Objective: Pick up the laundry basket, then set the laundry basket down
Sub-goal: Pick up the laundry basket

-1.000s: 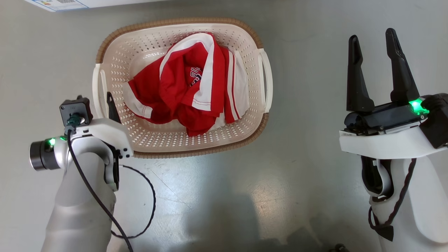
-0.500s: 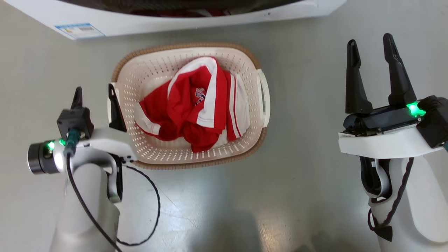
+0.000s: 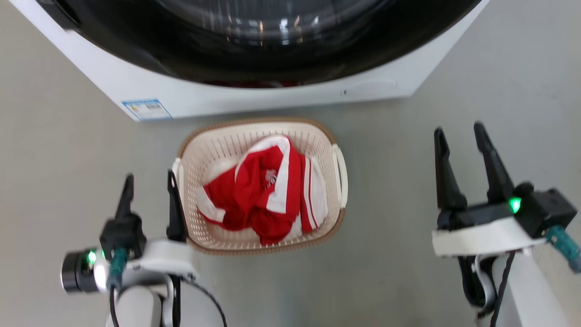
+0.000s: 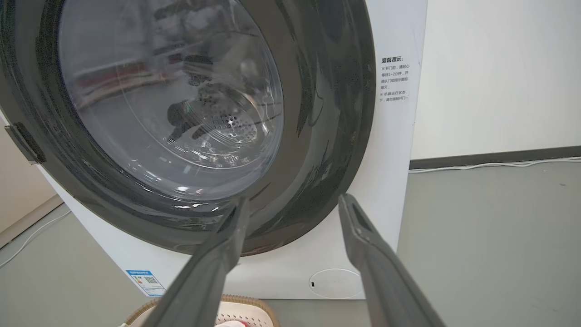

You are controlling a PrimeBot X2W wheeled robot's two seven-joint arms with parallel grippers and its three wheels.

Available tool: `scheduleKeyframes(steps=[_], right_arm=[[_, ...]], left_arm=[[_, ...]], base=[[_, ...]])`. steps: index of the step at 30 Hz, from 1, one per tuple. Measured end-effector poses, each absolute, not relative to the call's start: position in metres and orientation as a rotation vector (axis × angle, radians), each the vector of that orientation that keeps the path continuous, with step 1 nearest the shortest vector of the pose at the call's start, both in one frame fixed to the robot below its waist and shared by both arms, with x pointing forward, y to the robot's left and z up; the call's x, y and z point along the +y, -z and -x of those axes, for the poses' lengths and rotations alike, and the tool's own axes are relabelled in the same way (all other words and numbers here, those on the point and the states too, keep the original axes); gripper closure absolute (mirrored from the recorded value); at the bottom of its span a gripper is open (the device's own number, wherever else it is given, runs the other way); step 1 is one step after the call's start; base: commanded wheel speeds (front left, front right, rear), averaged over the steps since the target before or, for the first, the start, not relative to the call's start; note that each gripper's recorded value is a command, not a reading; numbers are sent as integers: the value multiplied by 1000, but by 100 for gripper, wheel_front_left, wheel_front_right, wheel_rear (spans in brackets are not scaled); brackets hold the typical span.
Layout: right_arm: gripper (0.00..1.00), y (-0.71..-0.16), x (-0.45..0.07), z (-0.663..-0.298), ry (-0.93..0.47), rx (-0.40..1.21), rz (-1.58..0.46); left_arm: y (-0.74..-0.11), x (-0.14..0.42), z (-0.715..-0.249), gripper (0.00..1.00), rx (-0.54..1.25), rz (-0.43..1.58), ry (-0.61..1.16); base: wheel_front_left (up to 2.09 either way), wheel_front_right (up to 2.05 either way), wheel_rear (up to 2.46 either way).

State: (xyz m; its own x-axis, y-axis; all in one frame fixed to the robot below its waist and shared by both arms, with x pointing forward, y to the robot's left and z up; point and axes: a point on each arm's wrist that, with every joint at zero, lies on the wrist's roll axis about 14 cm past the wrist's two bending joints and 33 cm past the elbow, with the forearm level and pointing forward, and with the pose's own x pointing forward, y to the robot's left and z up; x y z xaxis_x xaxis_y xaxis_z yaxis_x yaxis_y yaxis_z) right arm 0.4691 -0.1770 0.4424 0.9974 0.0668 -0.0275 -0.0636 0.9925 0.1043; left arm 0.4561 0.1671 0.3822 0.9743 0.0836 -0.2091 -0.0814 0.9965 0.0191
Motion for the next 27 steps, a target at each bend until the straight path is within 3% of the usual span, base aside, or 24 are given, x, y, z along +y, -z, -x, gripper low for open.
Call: scheduleKeyframes(steps=[15, 27], right_arm=[[0, -470, -173, -389, -70, 25, -118], [0, -475, -167, -346, -80, 19, -141]], left_arm=[[-445, 170, -370, 0, 109, 13, -114], [-462, 180, -323, 0, 74, 8, -146]], base=[[0, 0, 0], [0, 0, 0]])
